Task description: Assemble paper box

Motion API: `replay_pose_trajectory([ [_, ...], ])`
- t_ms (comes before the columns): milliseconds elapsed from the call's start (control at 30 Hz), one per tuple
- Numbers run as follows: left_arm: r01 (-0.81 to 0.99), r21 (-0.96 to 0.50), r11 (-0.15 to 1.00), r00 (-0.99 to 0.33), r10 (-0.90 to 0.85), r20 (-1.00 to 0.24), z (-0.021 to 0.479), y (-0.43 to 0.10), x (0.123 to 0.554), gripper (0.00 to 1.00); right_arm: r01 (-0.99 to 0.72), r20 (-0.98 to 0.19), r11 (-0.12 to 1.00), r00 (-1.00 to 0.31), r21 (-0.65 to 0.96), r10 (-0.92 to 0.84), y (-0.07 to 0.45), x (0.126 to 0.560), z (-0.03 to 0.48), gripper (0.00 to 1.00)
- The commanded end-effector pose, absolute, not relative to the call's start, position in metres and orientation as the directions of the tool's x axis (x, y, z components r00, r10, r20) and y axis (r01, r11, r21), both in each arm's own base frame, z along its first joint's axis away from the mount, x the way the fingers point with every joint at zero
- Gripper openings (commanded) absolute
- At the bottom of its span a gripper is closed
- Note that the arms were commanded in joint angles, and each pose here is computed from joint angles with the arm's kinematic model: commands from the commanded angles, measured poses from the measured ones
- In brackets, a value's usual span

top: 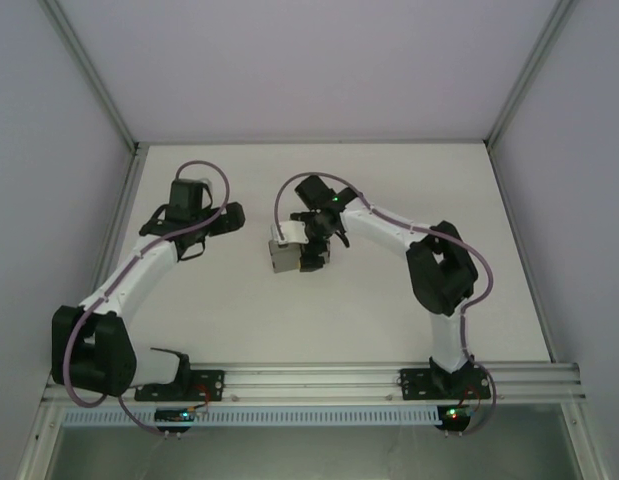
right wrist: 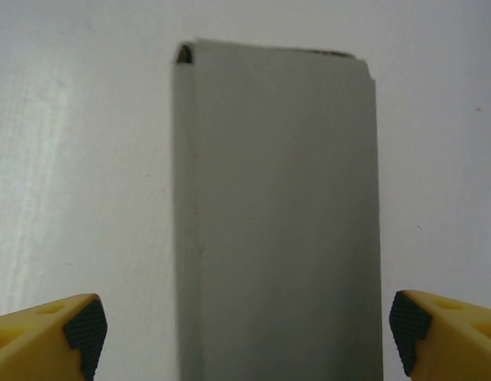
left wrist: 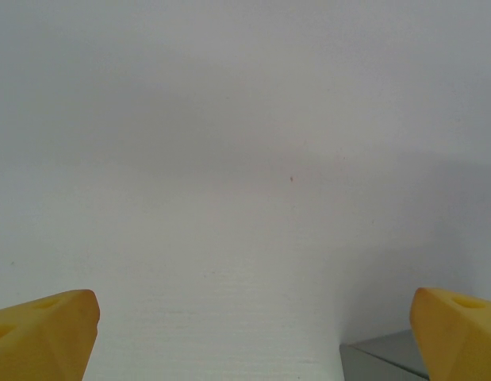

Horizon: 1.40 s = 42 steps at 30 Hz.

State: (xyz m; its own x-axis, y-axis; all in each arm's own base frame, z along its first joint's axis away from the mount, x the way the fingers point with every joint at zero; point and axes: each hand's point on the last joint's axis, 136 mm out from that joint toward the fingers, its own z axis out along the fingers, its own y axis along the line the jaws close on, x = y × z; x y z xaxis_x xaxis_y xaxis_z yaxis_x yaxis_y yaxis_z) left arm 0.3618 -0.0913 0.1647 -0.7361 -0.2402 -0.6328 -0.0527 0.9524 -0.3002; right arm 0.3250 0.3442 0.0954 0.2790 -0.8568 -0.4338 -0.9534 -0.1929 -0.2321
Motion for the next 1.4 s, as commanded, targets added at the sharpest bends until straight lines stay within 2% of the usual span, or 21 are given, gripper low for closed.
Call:
replay_pose_trajectory([
  [0,-0.045,-0.346,0.937,-0.717,-0.272,-0.642,0.173,-0.093,0.358,0.99,-0.930,-0.368,-0.160,0.284,-0.332,-0.885,0.345,0.349,0.096,0.90],
  [167,-0.059,-0.328,0.943,-0.709,-0.271,-0.651,0.173,-0.088,0.353,1.00,-0.927,-0.300,-0.172,0.276,-0.332,-0.913,0.343,0.350,0.078,0.82],
  [233,-0.071,-0.320,0.945,-0.710,-0.274,-0.649,0.171,-0.084,0.351,0.99,-0.925,-0.285,-0.171,0.275,-0.340,-0.918,0.343,0.352,0.075,0.72],
  [300,-0.075,-0.322,0.944,-0.712,-0.276,-0.646,0.169,-0.084,0.350,1.00,-0.919,-0.283,-0.168,0.277,-0.356,-0.918,0.344,0.355,0.077,0.69],
  [367,-0.074,-0.324,0.943,-0.710,-0.278,-0.647,0.170,-0.084,0.349,1.00,-0.908,-0.289,-0.137,0.265,-0.395,-0.920,0.345,0.362,0.083,0.68],
  [467,-0.075,-0.323,0.944,-0.706,-0.279,-0.651,0.170,-0.083,0.347,1.00,-0.874,-0.309,-0.044,0.218,-0.484,-0.926,0.346,0.379,0.094,0.54],
  [567,-0.074,-0.321,0.944,-0.702,-0.278,-0.655,0.170,-0.083,0.347,1.00,-0.801,-0.272,0.040,0.156,-0.598,-0.950,0.334,0.404,0.103,0.56],
  [667,-0.076,-0.319,0.945,-0.703,-0.278,-0.655,0.170,-0.082,0.348,1.00,-0.736,-0.199,0.076,0.081,-0.673,-0.977,0.316,0.424,0.101,0.57],
  [933,-0.072,-0.318,0.945,-0.706,-0.274,-0.653,0.170,-0.083,0.349,1.00,-0.688,-0.178,0.163,-0.050,-0.708,-0.983,0.290,0.431,0.095,0.61],
  [1067,-0.065,-0.319,0.945,-0.706,-0.270,-0.654,0.170,-0.084,0.349,1.00,-0.704,-0.140,0.133,-0.048,-0.698,-0.989,0.284,0.416,0.089,0.75],
  [1200,-0.067,-0.318,0.946,-0.710,-0.269,-0.651,0.167,-0.084,0.348,1.00,-0.794,-0.167,0.138,-0.046,-0.592,-0.985,0.291,0.379,0.083,0.99],
  [1367,-0.062,-0.317,0.946,-0.721,-0.262,-0.641,0.160,-0.085,0.346,1.00,-0.873,-0.213,0.115,-0.013,-0.475,-0.977,0.295,0.341,0.079,0.99],
])
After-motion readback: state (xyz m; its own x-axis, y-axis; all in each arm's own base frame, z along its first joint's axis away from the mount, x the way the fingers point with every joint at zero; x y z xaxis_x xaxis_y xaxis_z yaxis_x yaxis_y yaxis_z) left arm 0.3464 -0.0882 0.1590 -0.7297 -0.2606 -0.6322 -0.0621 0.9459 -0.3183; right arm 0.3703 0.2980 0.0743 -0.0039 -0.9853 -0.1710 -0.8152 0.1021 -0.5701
